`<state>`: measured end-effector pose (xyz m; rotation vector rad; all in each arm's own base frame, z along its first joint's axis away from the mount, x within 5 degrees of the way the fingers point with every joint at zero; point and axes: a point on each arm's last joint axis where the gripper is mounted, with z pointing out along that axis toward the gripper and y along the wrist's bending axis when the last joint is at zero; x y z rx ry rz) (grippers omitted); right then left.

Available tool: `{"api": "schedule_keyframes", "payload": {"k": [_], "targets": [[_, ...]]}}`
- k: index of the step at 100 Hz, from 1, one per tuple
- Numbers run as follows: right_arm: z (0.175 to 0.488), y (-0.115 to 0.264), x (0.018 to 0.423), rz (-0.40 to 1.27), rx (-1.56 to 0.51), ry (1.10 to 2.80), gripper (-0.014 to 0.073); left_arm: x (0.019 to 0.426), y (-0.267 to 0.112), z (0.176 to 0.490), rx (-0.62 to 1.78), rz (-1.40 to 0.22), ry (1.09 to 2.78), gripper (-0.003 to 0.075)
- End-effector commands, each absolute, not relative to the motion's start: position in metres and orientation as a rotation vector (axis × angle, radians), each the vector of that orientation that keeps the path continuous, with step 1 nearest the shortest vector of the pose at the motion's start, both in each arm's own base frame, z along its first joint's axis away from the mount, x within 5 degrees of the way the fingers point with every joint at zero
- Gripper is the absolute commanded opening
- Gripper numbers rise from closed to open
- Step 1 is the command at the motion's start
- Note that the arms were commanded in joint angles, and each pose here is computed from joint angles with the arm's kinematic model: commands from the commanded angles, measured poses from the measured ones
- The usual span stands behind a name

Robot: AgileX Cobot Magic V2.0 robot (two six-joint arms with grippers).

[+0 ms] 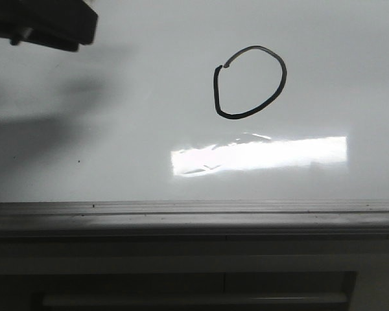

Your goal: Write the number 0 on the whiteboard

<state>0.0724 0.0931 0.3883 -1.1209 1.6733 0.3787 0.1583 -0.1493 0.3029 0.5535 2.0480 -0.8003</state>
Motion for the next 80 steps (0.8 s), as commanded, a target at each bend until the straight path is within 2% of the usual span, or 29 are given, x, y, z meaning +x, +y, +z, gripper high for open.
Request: {"api": "schedule_keyframes", "payload": {"k": [1,17,32,55,80], "targets": [[0.395,0.090,0.075,0.377,-1.043,1.615,-0.0066,0.164,-0.161,0.316,0.457,-0.846,1.980,-0.0020],[0.381,0.090,0.078,0.345,-1.028,1.664,-0.0066,0.170,-0.180,0.304,0.378,-0.857,1.992,-0.0020],[0.381,0.091,0.079,0.366,-1.004,1.670,-0.0066,0.183,-0.189,0.286,0.260,-0.846,2.058,-0.0020],[0.382,0.091,0.079,0.379,-0.990,1.668,-0.0066,0.191,-0.197,0.268,0.211,-0.828,2.134,-0.0020],[0.383,0.091,0.079,0.382,-0.988,1.663,-0.0066,0.194,-0.199,0.261,0.207,-0.808,2.154,-0.0020]]}}
